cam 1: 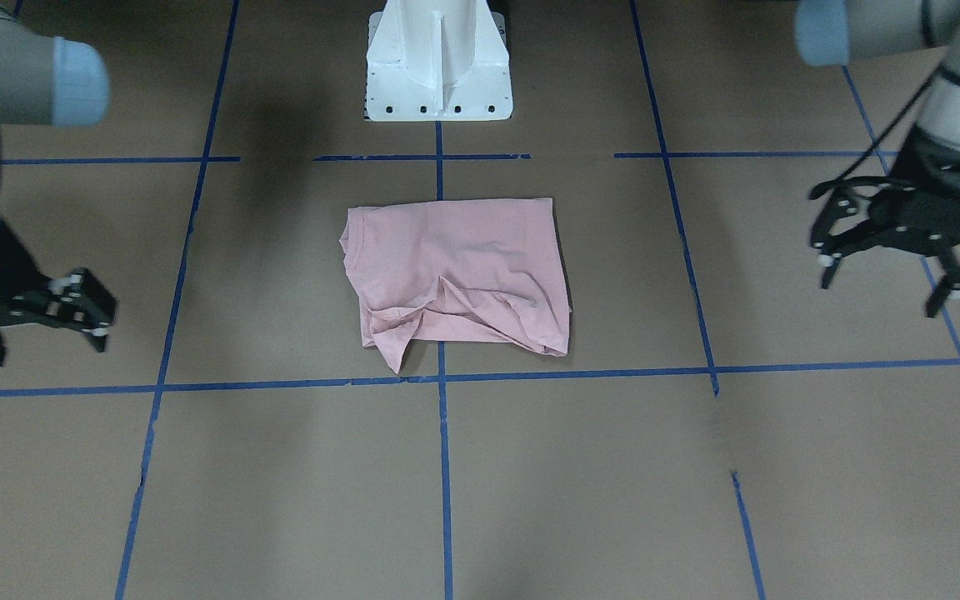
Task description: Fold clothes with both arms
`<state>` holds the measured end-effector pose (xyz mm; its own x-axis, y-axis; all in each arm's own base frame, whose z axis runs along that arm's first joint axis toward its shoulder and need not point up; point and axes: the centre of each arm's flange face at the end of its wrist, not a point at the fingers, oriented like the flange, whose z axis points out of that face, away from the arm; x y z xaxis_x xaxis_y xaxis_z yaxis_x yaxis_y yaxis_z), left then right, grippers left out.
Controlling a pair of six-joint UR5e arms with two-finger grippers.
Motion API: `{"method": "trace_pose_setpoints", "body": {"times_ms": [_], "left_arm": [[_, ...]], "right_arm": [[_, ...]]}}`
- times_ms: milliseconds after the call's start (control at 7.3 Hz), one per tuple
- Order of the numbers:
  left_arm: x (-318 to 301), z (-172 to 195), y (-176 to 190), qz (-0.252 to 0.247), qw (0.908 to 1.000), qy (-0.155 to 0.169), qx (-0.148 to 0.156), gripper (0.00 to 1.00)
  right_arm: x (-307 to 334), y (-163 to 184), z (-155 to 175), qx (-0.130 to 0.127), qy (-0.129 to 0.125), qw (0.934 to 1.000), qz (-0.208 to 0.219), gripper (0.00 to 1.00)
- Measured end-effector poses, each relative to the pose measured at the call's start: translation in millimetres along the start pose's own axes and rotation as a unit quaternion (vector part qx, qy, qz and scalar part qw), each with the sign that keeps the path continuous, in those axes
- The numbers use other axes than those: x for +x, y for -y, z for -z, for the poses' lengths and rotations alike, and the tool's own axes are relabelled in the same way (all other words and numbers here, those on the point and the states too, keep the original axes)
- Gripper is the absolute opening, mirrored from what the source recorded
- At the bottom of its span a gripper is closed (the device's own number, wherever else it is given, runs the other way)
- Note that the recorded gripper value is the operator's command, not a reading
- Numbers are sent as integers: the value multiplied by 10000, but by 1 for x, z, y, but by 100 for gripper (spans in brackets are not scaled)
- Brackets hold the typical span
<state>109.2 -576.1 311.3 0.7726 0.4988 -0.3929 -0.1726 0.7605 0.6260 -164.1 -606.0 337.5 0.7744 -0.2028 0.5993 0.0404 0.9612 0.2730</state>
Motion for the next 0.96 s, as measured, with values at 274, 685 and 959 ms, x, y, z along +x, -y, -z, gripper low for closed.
{"method": "trace_pose_setpoints", "body": {"times_ms": [274, 685, 959], "left_arm": [[-117, 25, -81, -515, 9973, 431, -307, 100], [-174, -9, -199, 418, 9932, 491, -969, 100], [-183, -31, -230, 1408, 9850, 29, -998, 100]], "right_arm": [[159, -65, -2, -391, -191, 9981, 430, 100], [272, -198, -64, -1144, -200, 9932, -124, 100], [294, -231, -78, -1245, -11, 9916, -358, 100]]}}
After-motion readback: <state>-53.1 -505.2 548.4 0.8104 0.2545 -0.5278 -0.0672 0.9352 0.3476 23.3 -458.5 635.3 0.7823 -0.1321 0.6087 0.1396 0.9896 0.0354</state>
